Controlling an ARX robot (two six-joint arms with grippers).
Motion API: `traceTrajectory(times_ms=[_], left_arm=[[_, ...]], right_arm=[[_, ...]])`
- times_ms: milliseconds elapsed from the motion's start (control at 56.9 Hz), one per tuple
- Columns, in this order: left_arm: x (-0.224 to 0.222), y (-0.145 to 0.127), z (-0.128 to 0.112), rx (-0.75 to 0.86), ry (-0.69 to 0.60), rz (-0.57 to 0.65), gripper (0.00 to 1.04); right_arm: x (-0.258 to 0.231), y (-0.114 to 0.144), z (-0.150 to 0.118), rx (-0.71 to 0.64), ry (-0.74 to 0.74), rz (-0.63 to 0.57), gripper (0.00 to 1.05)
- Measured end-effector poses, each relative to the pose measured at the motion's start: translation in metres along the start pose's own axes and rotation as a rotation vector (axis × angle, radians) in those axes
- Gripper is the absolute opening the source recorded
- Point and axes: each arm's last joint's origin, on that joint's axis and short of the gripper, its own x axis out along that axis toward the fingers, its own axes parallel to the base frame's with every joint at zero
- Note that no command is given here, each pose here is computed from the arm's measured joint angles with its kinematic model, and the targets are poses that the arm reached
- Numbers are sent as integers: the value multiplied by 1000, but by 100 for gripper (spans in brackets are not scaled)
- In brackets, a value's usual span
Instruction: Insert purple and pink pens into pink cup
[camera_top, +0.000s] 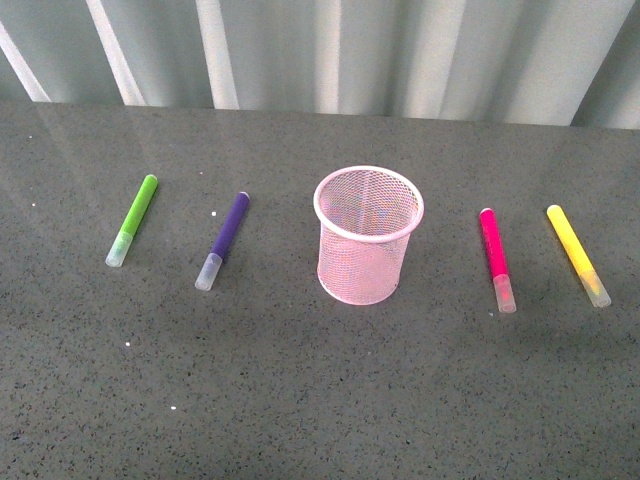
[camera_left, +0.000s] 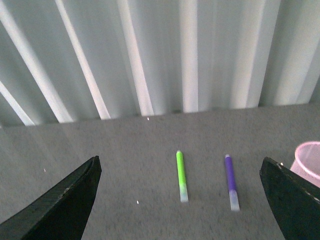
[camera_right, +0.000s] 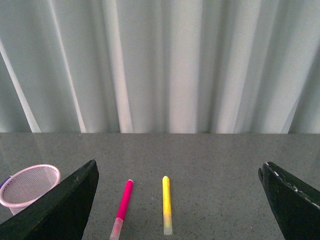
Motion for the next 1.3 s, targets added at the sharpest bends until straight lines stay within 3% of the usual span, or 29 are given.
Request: traceTrajectory(times_ms=[158,281,387,545,967,1300], left_arm=[[51,-13,26,9,39,-99,98],[109,-28,34,3,196,-190,98],[174,-49,25,2,405,-261,98],[250,-74,-9,54,640,-246,98],[313,-96,-71,83,893,-243,98],[337,-107,-92,5,1025,-223,98]], right_arm=[[0,0,0,0,0,0,98],[0,0,0,0,0,0,98],[0,0,0,0,0,0,98],[0,0,0,0,0,0,98],[0,0,0,0,0,0,98],[0,0,0,0,0,0,98]])
